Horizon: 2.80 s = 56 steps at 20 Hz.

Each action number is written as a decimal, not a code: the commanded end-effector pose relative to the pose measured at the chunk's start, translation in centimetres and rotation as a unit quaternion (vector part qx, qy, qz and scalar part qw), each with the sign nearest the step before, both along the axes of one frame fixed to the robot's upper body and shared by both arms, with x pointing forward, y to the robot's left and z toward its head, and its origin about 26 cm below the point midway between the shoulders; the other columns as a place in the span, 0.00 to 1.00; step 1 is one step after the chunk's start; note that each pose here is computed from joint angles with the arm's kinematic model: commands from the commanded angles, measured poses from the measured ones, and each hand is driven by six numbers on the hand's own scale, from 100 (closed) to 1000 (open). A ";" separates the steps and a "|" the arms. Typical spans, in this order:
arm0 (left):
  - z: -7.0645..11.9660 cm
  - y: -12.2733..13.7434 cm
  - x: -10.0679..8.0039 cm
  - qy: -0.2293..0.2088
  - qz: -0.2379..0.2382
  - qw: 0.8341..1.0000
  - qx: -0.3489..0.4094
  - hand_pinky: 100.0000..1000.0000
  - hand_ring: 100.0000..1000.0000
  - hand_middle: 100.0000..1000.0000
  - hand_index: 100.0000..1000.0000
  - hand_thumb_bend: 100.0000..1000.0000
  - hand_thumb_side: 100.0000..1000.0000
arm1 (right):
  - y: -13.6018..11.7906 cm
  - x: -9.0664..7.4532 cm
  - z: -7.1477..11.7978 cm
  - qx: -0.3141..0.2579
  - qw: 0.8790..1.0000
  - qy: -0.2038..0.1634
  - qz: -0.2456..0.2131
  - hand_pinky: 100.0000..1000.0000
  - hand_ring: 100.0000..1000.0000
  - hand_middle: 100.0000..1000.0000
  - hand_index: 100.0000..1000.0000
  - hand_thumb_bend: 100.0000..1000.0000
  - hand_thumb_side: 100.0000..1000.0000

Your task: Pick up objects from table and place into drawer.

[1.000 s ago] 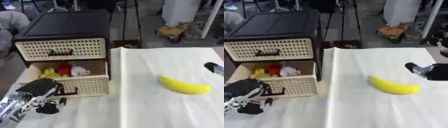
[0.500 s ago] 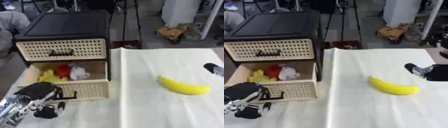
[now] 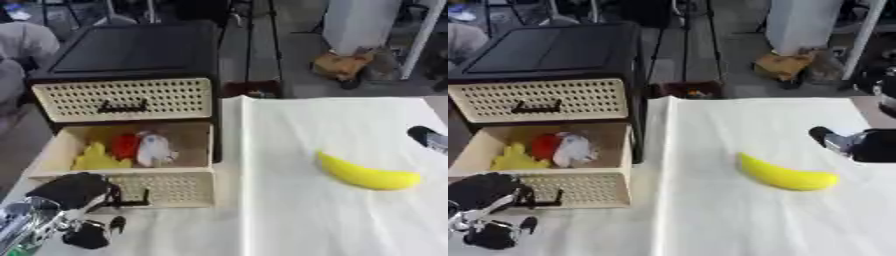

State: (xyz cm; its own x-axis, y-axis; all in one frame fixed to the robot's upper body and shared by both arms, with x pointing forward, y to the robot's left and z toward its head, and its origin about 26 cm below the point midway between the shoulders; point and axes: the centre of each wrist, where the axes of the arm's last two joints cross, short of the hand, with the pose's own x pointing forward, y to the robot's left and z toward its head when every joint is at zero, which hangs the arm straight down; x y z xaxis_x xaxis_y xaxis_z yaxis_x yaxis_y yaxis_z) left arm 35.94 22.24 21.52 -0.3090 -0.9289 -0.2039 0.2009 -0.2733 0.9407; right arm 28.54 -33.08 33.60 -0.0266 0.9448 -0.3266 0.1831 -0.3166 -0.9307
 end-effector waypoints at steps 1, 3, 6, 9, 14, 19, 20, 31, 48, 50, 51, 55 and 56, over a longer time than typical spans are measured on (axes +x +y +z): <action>1.2 0.4 -0.6 -0.016 -0.001 1.000 0.014 0.00 0.00 0.00 0.64 0.05 0.35 | 0.0 -0.6 1.0 -0.006 1.000 -0.018 -0.002 0.85 0.94 0.85 0.88 0.37 0.87; 1.4 0.4 -0.9 -0.017 -0.006 1.000 0.015 0.00 0.00 0.00 0.64 0.05 0.35 | 0.0 -0.6 1.0 -0.006 1.000 -0.019 -0.002 0.85 0.94 0.85 0.88 0.37 0.87; 1.6 0.2 -1.3 -0.016 -0.013 1.000 0.013 0.00 0.00 0.00 0.64 0.04 0.35 | 0.0 -0.6 1.0 -0.006 1.000 -0.019 -0.002 0.85 0.94 0.85 0.88 0.37 0.87; 1.8 0.0 -1.8 -0.017 -0.018 1.000 0.011 0.00 0.00 0.00 0.64 0.04 0.35 | 0.0 -0.6 1.0 -0.006 1.000 -0.020 -0.003 0.85 0.94 0.85 0.88 0.37 0.87; 1.9 -0.3 -2.4 -0.014 -0.027 0.999 0.012 0.00 0.00 0.00 0.64 0.04 0.36 | -0.1 -0.6 1.0 -0.004 1.000 -0.022 -0.004 0.86 0.94 0.85 0.88 0.37 0.88; 1.4 -0.2 -2.7 -0.002 -0.025 1.000 0.016 0.00 0.00 0.00 0.65 0.04 0.36 | -0.1 -0.6 1.0 -0.003 1.000 -0.023 -0.003 0.86 0.94 0.85 0.88 0.36 0.88; 1.3 -0.1 -2.7 0.001 -0.025 1.000 0.018 0.00 0.00 0.00 0.65 0.05 0.36 | -0.1 -0.6 1.0 -0.003 1.000 -0.023 -0.004 0.86 0.94 0.85 0.88 0.36 0.88; 0.3 0.1 -2.6 0.027 -0.023 0.999 0.023 0.00 0.00 0.00 0.94 0.04 0.39 | -0.1 -0.6 0.9 -0.002 1.000 -0.026 -0.002 0.86 0.94 0.85 0.88 0.36 0.88; 3.3 0.2 -5.7 0.007 -0.044 0.999 -0.022 0.00 0.00 0.00 0.97 0.00 0.40 | -0.3 -0.6 0.8 0.001 1.000 -0.027 -0.007 0.86 0.94 0.85 0.88 0.36 0.88; 3.6 0.5 -5.7 -0.008 -0.045 0.999 -0.028 0.00 0.00 0.00 0.96 0.00 0.38 | -0.3 -0.6 0.8 0.002 1.000 -0.028 -0.006 0.86 0.94 0.85 0.87 0.36 0.88; 3.8 0.6 -5.7 -0.016 -0.048 0.998 -0.031 0.00 0.00 0.00 0.95 0.00 0.38 | -0.3 -0.6 0.9 0.003 1.000 -0.029 -0.003 0.86 0.94 0.85 0.87 0.36 0.88; 4.7 1.1 -5.6 -0.056 -0.063 0.995 -0.051 0.00 0.00 0.00 0.91 0.00 0.37 | -0.1 -0.6 0.9 0.005 1.000 -0.025 0.010 0.86 0.93 0.82 0.87 0.38 0.86; 5.0 1.1 -5.6 -0.070 -0.070 0.993 -0.059 0.00 0.00 0.00 0.91 0.00 0.37 | -0.1 -0.6 0.8 0.006 1.000 -0.022 0.014 0.85 0.93 0.81 0.87 0.38 0.85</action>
State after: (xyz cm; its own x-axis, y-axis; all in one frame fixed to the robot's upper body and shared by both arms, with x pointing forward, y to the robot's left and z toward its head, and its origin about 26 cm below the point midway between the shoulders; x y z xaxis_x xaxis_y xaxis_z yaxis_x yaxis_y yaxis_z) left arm 30.65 22.78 25.03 -0.4196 -0.9000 -0.1178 0.1010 -0.1753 0.9793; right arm 28.51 -33.30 33.44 -0.0344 0.9528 -0.3018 0.2010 -0.2892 -0.9359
